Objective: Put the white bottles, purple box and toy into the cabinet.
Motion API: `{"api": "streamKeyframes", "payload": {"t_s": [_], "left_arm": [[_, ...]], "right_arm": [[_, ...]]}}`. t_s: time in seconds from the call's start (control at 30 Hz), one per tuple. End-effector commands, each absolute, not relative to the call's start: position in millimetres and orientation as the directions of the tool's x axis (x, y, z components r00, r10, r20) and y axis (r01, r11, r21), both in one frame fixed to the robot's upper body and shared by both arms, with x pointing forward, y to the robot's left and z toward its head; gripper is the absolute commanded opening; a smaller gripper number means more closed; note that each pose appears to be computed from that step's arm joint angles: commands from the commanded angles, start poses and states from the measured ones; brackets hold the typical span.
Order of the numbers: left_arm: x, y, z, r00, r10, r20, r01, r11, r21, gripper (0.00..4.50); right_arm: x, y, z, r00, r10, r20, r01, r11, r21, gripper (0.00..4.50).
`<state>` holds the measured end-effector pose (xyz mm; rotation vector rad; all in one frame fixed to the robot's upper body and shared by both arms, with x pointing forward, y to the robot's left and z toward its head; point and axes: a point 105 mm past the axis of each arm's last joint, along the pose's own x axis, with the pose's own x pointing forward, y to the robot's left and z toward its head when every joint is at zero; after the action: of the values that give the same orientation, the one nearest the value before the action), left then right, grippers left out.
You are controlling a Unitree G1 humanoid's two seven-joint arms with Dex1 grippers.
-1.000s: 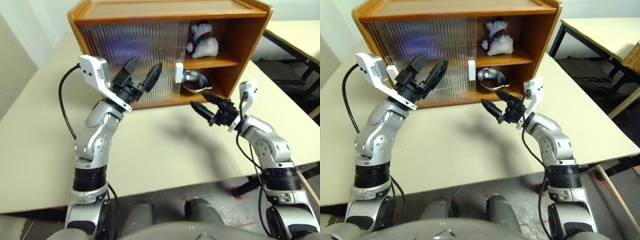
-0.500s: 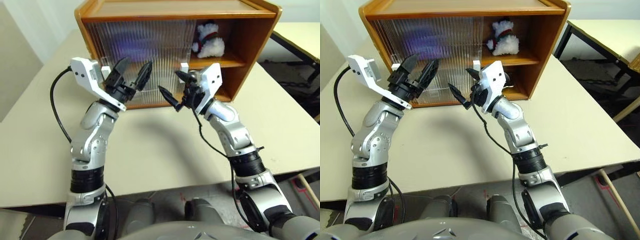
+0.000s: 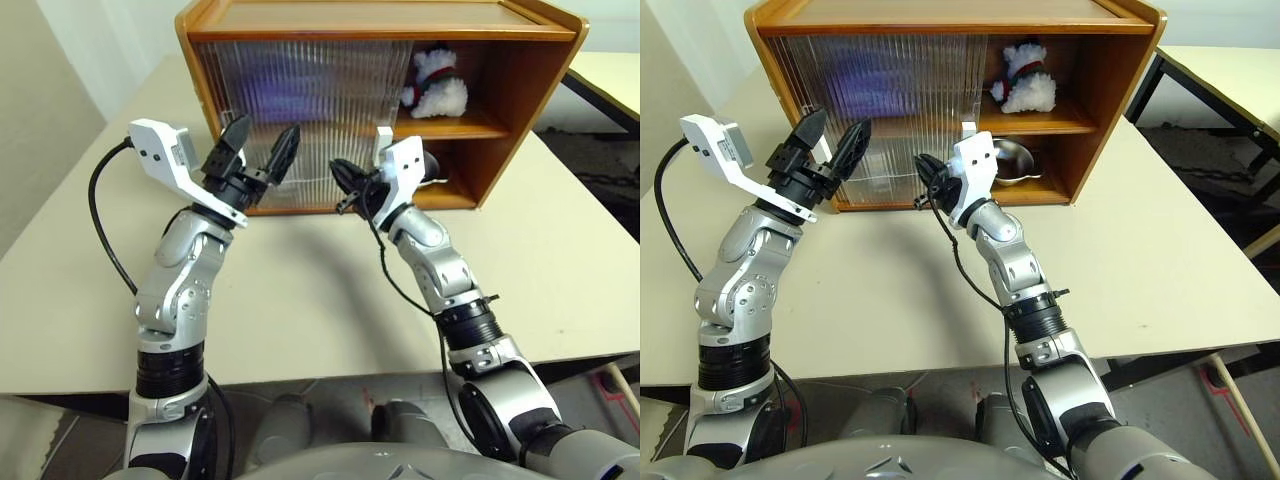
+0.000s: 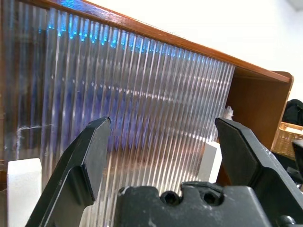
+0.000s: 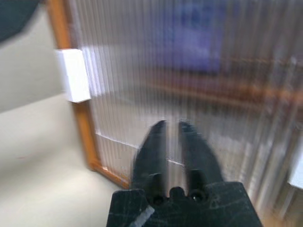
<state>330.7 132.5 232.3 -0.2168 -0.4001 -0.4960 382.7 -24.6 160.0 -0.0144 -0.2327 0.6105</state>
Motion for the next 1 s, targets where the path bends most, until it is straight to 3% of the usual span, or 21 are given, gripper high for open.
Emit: {"api": "streamKeyframes", "payload": {"t_s": [0.03, 0.67, 1.0], "left_arm": [[330, 131, 231, 0.805, -0.426, 0.413, 0.505, 0.858, -0.099, 4.5], [333, 120, 230, 0.789, -0.457, 0.412, 0.54, 0.835, -0.108, 4.5], [336, 117, 229, 0.781, -0.472, 0.409, 0.556, 0.823, -0.112, 4.5]], "right_arm": [[393, -37, 165, 0.849, 0.468, 0.244, -0.455, 0.884, -0.112, 0.02], [400, -87, 170, 0.943, 0.152, 0.295, -0.11, 0.982, -0.154, 0.02], [400, -140, 162, 0.939, -0.173, 0.298, 0.235, 0.955, -0.183, 0.02]]}}
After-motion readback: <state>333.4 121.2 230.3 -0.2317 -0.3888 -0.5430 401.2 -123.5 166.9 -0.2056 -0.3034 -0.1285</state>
